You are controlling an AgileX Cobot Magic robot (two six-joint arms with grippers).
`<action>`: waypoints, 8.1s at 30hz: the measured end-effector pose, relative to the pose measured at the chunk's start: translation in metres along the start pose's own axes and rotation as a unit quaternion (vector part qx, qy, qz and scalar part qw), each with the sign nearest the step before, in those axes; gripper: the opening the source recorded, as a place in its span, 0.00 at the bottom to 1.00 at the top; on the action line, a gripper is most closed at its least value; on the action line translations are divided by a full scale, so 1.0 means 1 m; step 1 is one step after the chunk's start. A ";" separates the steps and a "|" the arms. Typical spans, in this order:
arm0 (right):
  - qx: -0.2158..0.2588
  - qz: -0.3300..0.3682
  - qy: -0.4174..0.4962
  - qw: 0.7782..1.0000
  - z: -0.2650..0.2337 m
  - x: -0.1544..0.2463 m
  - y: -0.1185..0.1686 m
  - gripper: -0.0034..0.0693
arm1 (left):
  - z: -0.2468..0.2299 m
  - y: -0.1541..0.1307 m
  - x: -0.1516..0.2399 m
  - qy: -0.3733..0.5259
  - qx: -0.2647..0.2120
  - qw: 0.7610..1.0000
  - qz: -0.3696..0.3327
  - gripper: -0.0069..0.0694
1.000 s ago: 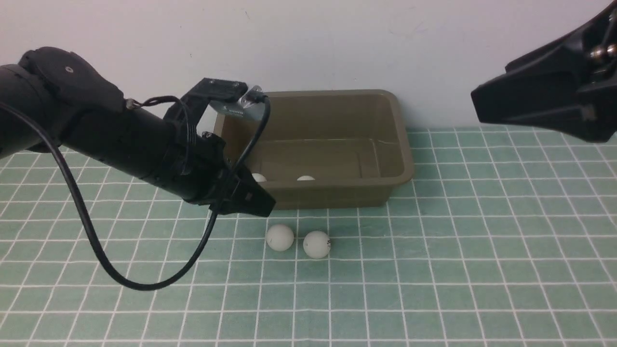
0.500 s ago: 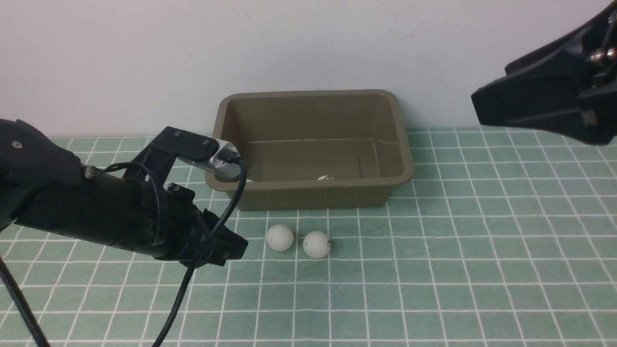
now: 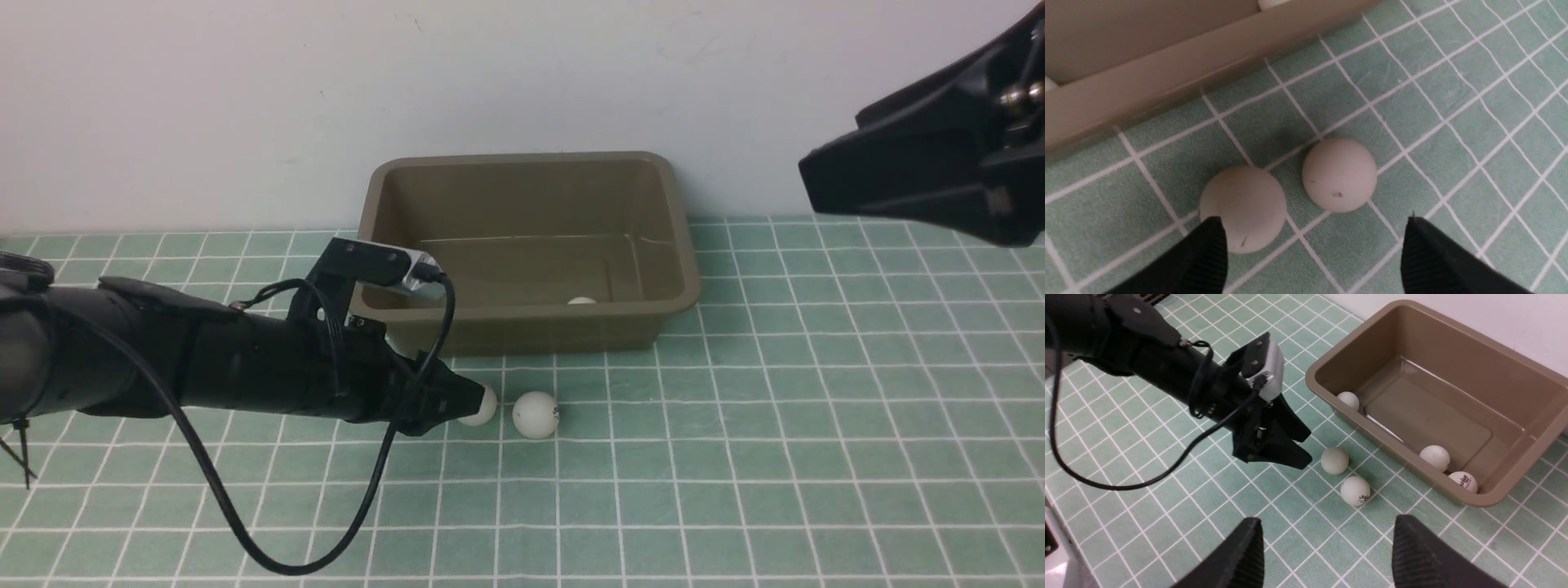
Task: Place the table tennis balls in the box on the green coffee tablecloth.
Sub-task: 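Reach for and grasp a ping pong ball on the table beside the basket, then drop the ball into the bin, then reach for and grasp a ping pong ball on the table beside the basket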
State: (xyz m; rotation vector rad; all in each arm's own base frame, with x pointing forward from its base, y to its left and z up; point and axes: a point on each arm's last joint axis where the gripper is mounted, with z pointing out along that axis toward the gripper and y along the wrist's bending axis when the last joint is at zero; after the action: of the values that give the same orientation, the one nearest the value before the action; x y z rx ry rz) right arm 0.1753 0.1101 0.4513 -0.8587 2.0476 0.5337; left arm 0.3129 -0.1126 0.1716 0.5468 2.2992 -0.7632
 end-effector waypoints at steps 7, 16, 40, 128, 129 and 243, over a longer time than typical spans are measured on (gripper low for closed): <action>0.000 0.000 0.000 1.000 0.000 0.000 0.000 0.58 | 0.016 0.001 0.004 -0.007 -0.022 1.000 0.016 0.77; -0.001 0.001 0.000 1.000 0.000 0.000 0.000 0.58 | 0.039 -0.004 0.011 0.021 -0.048 0.995 0.088 0.75; -0.014 0.005 0.007 1.000 0.000 0.001 0.002 0.58 | 0.052 0.002 0.002 0.020 -0.069 0.993 0.095 0.51; -0.008 -0.001 0.022 1.000 0.000 0.004 0.002 0.58 | -0.028 -0.076 -0.003 -0.046 -0.012 0.999 -0.019 0.39; -0.008 -0.001 0.022 1.000 0.000 0.004 0.002 0.58 | -0.024 -0.075 -0.005 -0.049 -0.027 0.998 -0.020 0.39; 0.004 -0.006 0.019 1.000 0.000 0.003 -0.001 0.58 | 0.077 -0.048 -0.011 0.002 -0.101 0.994 -0.030 0.83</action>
State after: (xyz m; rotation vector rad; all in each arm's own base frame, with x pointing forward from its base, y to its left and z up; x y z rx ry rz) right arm 0.1744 0.1082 0.4485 -0.8822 2.0757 0.5056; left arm 0.3284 -0.1997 0.1497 0.3878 2.3715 -0.5492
